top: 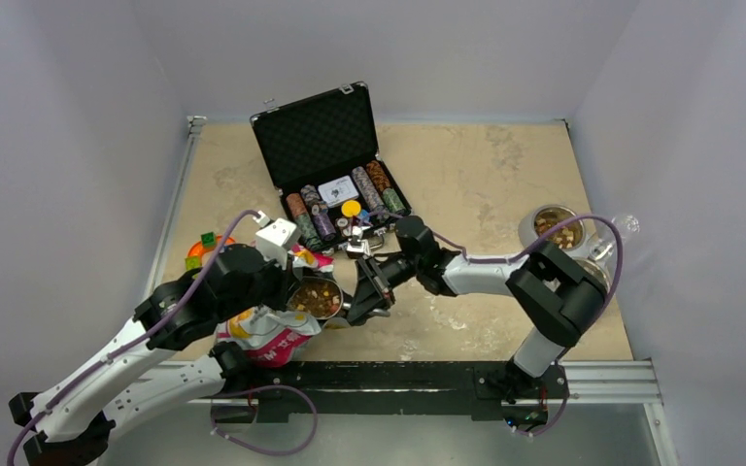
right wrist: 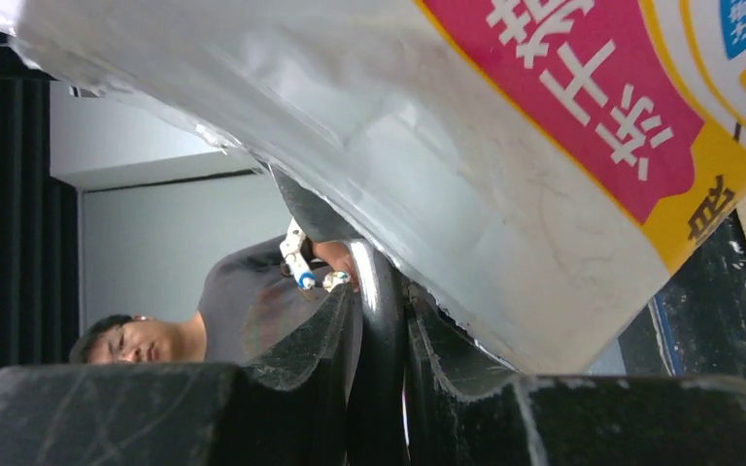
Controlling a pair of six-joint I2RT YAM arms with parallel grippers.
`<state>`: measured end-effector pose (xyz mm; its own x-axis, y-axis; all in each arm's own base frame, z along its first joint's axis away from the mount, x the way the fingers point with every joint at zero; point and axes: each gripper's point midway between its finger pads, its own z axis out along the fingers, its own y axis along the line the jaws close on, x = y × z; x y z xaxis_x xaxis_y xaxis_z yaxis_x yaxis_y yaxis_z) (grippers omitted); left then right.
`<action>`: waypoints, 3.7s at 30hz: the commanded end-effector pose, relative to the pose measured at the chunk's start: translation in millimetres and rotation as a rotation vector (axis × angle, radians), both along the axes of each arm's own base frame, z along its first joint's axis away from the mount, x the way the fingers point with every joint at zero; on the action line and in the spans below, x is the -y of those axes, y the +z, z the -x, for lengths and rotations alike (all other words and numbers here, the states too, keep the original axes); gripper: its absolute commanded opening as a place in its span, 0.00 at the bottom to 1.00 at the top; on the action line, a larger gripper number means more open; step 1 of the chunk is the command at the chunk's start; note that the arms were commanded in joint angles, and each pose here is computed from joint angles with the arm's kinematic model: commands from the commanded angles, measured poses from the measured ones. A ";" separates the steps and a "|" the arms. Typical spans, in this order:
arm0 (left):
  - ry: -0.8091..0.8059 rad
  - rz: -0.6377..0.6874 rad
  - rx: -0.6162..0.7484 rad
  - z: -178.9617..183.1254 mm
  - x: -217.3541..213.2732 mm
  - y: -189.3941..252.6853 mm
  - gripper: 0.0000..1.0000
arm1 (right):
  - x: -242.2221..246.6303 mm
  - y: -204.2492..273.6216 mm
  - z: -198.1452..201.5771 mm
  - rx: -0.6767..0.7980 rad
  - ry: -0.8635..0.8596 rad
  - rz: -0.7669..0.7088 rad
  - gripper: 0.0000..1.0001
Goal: Serve the pet food
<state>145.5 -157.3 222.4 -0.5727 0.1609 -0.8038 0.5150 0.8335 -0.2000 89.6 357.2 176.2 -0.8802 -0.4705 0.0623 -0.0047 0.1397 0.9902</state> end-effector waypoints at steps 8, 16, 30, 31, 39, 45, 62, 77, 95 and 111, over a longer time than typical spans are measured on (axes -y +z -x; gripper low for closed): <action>0.021 0.136 0.131 -12.5 8.2 51.0 0.00 | 3.2 32.2 16.5 0.082 0.047 -0.154 0.00; 0.224 0.025 0.107 -32.7 -17.1 35.7 0.00 | 48.6 20.2 38.5 0.082 -0.052 -0.133 0.00; 0.361 -0.052 0.085 -46.2 -29.8 26.9 0.00 | 79.1 28.4 49.1 0.070 -0.264 -0.187 0.00; 0.375 -0.056 0.083 -46.5 -31.9 25.6 0.00 | 80.9 29.0 46.9 0.076 -0.290 -0.182 0.00; 0.450 -0.096 0.088 -48.1 -47.0 22.7 0.00 | 107.2 45.5 28.8 0.141 -0.474 -0.165 0.00; 0.472 -0.104 0.095 -48.6 -51.9 24.4 0.00 | 114.1 45.1 29.8 0.141 -0.485 -0.151 0.00; 0.474 -0.090 0.099 -42.1 -59.8 28.6 0.00 | 145.2 80.7 -110.8 0.162 -0.929 -0.191 0.00; 0.433 -0.095 0.069 -32.3 -60.6 25.7 0.00 | 271.4 24.1 -215.8 -0.047 -1.815 -0.079 0.00; 0.361 -0.127 0.034 -29.4 -49.5 16.9 0.00 | 380.8 -33.6 -193.3 -0.478 -2.446 -0.031 0.00; 0.343 -0.147 0.013 -34.4 -38.7 8.2 0.00 | 385.7 -57.3 -165.8 -0.590 -2.488 0.001 0.00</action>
